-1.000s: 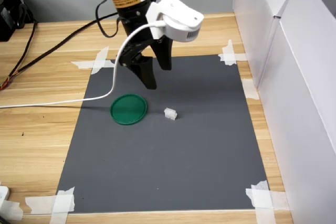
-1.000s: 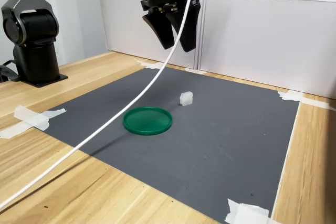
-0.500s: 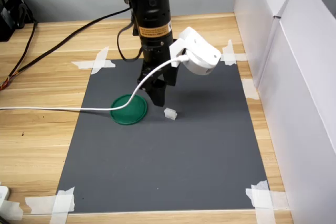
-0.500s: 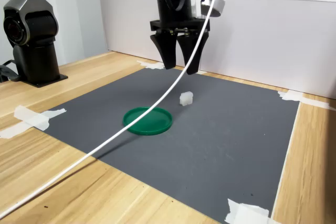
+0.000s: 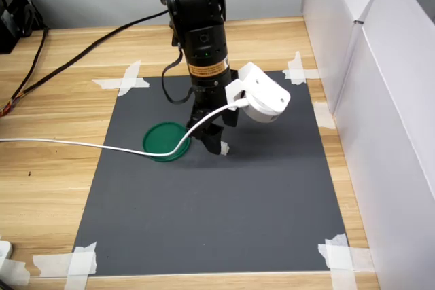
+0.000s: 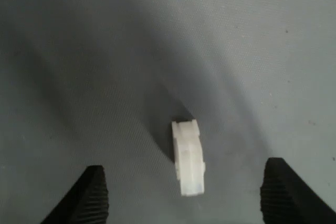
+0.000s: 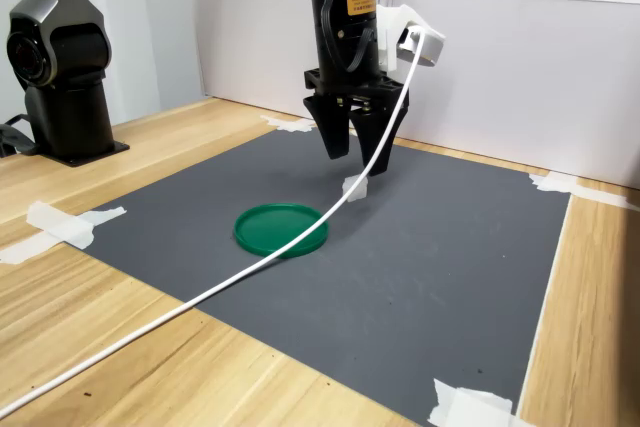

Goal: Grasp a white terminal and put it in the green lid.

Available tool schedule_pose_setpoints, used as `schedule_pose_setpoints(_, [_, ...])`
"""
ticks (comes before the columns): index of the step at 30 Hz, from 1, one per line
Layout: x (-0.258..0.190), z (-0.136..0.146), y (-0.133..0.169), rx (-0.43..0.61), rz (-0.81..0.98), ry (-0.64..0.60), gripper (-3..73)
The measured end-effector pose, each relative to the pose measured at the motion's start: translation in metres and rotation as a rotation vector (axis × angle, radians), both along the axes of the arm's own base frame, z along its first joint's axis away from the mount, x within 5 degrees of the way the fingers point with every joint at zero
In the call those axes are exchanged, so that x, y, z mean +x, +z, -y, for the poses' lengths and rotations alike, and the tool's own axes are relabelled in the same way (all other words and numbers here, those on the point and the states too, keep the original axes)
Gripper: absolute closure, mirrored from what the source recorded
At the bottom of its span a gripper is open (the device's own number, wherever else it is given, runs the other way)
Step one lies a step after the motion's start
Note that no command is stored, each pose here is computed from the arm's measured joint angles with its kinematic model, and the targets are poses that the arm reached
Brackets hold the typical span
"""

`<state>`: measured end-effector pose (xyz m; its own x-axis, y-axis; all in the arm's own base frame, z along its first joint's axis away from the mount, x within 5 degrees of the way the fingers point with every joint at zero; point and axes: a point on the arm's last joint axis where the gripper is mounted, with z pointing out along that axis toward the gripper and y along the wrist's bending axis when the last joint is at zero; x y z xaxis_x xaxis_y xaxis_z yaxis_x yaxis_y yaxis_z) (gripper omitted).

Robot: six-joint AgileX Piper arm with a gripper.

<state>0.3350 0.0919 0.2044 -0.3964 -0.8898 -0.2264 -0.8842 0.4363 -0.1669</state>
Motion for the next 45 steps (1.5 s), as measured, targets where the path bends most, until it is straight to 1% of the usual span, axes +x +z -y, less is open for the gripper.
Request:
schedule_pose_setpoints(5, [0.003,-0.001,-0.008,-0.004,-0.010,-0.002,-0.7])
schedule_pose_setpoints(12, [0.009,0.000,-0.013,-0.019,0.020,0.003,-0.7])
schedule_pose_setpoints(18, [0.010,0.000,-0.021,-0.025,0.000,0.003,-0.7])
schedule_pose_setpoints(31, [0.010,0.000,-0.023,-0.027,-0.010,0.003,-0.5])
schedule_pose_setpoints(38, [0.008,0.000,-0.023,-0.031,-0.028,0.006,4.7])
schedule_pose_setpoints(45, [0.009,-0.001,-0.026,-0.028,-0.038,0.002,13.7])
